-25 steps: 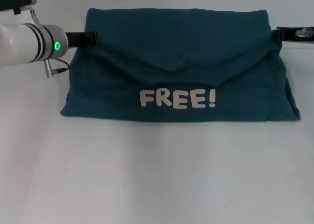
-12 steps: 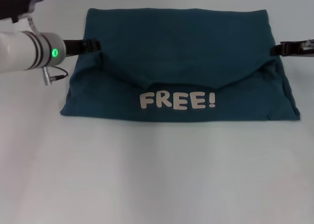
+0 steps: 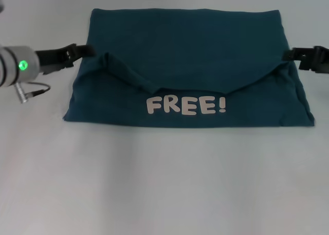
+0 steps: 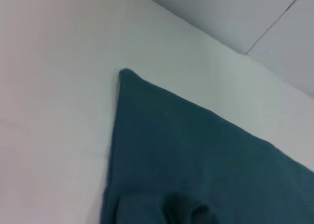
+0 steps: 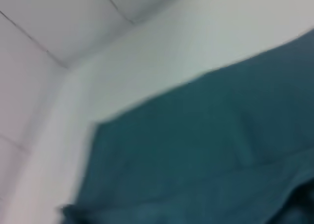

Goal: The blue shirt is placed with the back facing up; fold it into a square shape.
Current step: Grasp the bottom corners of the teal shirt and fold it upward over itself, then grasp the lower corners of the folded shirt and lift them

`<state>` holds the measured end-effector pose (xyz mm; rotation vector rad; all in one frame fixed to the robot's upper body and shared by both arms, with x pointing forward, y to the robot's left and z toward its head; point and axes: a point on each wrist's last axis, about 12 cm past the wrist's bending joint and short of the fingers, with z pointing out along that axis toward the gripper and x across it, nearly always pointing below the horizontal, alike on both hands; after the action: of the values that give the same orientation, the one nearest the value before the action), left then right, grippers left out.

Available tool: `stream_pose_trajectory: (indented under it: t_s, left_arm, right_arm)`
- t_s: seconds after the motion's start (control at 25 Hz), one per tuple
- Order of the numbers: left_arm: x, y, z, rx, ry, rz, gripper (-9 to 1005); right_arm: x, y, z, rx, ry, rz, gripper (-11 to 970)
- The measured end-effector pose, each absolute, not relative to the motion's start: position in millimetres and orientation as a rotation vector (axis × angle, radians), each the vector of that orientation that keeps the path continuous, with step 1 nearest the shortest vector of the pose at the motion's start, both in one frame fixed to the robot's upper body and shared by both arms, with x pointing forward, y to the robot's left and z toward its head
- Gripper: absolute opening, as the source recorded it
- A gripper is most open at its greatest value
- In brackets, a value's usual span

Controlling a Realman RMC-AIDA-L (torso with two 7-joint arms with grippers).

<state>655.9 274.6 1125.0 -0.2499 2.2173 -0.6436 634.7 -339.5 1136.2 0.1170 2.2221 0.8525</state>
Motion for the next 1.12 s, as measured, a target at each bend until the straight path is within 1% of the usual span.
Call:
stream_pose_trajectory:
  t_s: [0.04, 0.16, 0.32, 0.4, 0.52, 0.6, 0.72, 0.92, 1.12]
  left_arm:
    - [651, 280, 1124, -0.263, 2.217, -0.677, 688]
    - [636, 296, 1120, -0.279, 2.245, -0.759, 703]
    - [620, 311, 1116, -0.237, 2.268, -0.824, 717]
    - [614, 317, 1114, -0.182, 2.262, -0.827, 716]
    - [609, 322, 1109, -0.066, 2.246, -0.78, 716]
    - [608, 323, 1102, -0.004, 2.245, -0.731, 716]
    - [609, 319, 1089, 0.009, 2.27, -0.677, 717]
    - [607, 312, 1076, -0.023, 2.297, -0.663, 717]
    - [606, 307, 1070, -0.039, 2.304, -0.662, 716]
  right_arm:
    - [623, -346, 1132, 0.146, 2.185, 0.919, 696]
    - [588, -362, 1120, 0.21, 2.069, 1.099, 718]
    - [544, -376, 1106, 0.203, 1.999, 1.225, 732]
    - [526, -380, 1100, 0.176, 2.003, 1.252, 731]
    - [509, -383, 1093, 0.151, 1.996, 1.271, 729]
    - [504, -385, 1090, 0.16, 1.977, 1.275, 728]
    - [501, -388, 1087, 0.185, 1.952, 1.269, 728]
    - [504, -387, 1089, 0.18, 1.941, 1.266, 729]
    - [507, -388, 1089, 0.187, 1.943, 1.249, 729]
